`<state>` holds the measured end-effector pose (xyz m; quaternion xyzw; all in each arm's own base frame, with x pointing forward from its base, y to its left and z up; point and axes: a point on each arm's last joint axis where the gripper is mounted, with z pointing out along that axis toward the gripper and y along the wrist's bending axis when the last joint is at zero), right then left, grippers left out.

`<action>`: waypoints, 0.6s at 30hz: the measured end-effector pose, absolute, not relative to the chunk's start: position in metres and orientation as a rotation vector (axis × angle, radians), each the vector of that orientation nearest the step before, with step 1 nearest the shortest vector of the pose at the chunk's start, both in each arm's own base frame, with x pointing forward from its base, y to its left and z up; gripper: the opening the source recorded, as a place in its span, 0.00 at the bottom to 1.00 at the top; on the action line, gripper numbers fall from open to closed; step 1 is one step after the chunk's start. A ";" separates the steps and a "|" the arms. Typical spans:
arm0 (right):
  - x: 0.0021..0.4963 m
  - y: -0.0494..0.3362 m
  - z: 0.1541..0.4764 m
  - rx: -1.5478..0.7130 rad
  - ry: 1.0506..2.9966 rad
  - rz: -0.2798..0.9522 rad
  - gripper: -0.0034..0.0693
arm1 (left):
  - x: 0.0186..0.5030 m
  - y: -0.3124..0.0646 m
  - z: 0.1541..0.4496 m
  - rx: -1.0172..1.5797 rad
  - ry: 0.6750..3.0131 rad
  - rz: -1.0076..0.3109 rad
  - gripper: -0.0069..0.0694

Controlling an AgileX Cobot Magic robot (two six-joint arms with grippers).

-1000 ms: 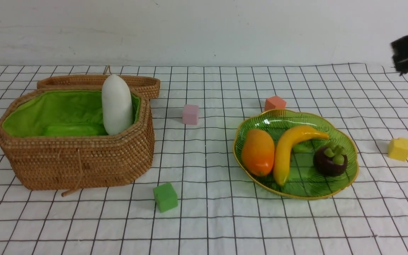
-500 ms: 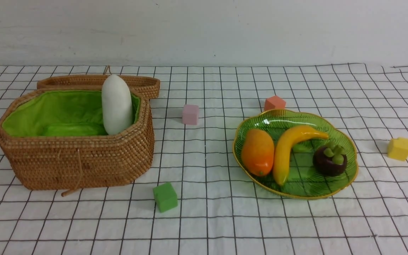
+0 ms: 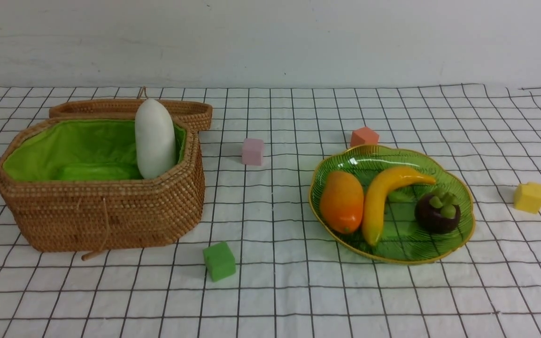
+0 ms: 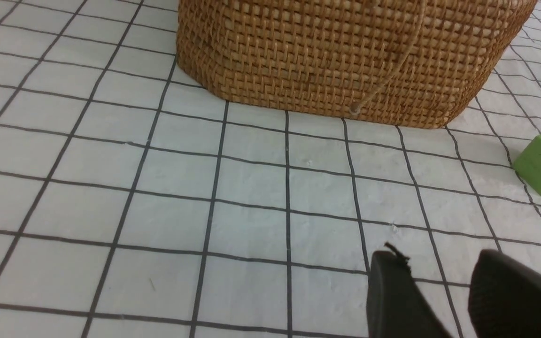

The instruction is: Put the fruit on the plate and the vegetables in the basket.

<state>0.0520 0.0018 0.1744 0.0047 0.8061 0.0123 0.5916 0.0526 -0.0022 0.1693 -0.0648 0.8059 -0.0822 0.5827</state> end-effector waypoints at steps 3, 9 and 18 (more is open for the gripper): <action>0.052 0.002 0.174 0.011 1.875 0.029 0.10 | 0.053 -0.002 0.169 -0.151 1.882 -0.192 0.40; 0.052 0.002 0.175 0.011 1.874 0.029 0.11 | 0.053 -0.002 0.169 -0.151 1.882 -0.192 0.40; 0.052 0.002 0.175 0.011 1.873 0.028 0.13 | 0.053 -0.002 0.169 -0.151 1.882 -0.192 0.40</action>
